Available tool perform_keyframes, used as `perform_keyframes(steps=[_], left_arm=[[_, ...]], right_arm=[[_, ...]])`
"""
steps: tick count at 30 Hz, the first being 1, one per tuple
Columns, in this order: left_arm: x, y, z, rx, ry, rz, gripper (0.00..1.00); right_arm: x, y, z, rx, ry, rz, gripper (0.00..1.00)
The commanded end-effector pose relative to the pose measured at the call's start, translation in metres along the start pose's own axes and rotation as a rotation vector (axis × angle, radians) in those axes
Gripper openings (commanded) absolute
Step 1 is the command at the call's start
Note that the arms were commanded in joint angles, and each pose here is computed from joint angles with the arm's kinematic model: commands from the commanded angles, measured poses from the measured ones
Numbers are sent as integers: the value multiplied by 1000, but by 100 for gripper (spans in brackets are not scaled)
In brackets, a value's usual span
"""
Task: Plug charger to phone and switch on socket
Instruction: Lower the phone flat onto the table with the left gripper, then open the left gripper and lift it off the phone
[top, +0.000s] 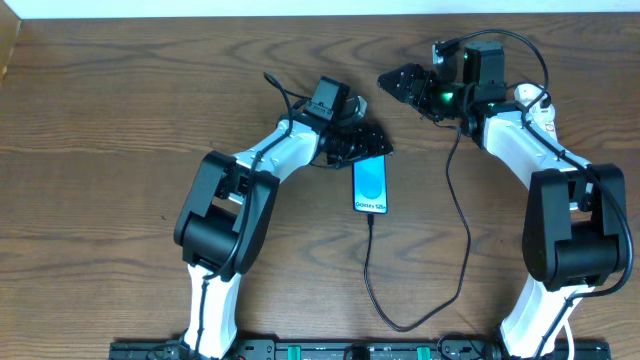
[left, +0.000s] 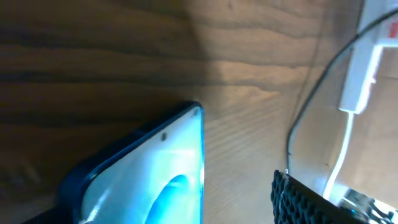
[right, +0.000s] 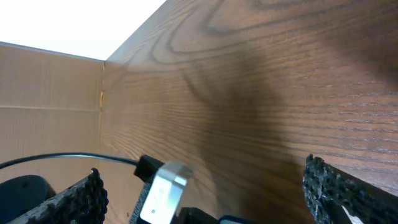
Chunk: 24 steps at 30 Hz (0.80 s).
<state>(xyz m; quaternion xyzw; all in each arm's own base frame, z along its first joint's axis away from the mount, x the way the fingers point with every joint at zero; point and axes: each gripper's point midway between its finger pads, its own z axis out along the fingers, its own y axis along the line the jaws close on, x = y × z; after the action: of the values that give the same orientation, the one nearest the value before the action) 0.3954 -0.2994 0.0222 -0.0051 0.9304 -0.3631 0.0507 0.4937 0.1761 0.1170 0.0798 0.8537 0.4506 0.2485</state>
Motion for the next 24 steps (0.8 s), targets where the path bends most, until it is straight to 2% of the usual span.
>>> perform_keyframes(steps=[1, 14, 15, 16, 19, 24], left_arm=[[2, 77, 9, -301, -54, -61, 76], [-8, 111, -7, -507, -139, -58, 77], [-11, 115, -10, -529, -153, -48, 78], [-14, 119, -13, -556, -166, -28, 82], [-29, 129, -32, -642, -216, 48, 88], [-64, 128, -91, -777, -359, 141, 89]], right_arm=[[-5, 4, -4, -4, -9, -25, 99], [-3, 5, -4, -12, -3, -25, 99], [-3, 5, -4, -12, -3, -24, 99], [-3, 6, -3, -12, -2, -25, 99], [-3, 6, -3, -12, -2, -25, 99], [-3, 5, -3, -12, -3, -25, 99]])
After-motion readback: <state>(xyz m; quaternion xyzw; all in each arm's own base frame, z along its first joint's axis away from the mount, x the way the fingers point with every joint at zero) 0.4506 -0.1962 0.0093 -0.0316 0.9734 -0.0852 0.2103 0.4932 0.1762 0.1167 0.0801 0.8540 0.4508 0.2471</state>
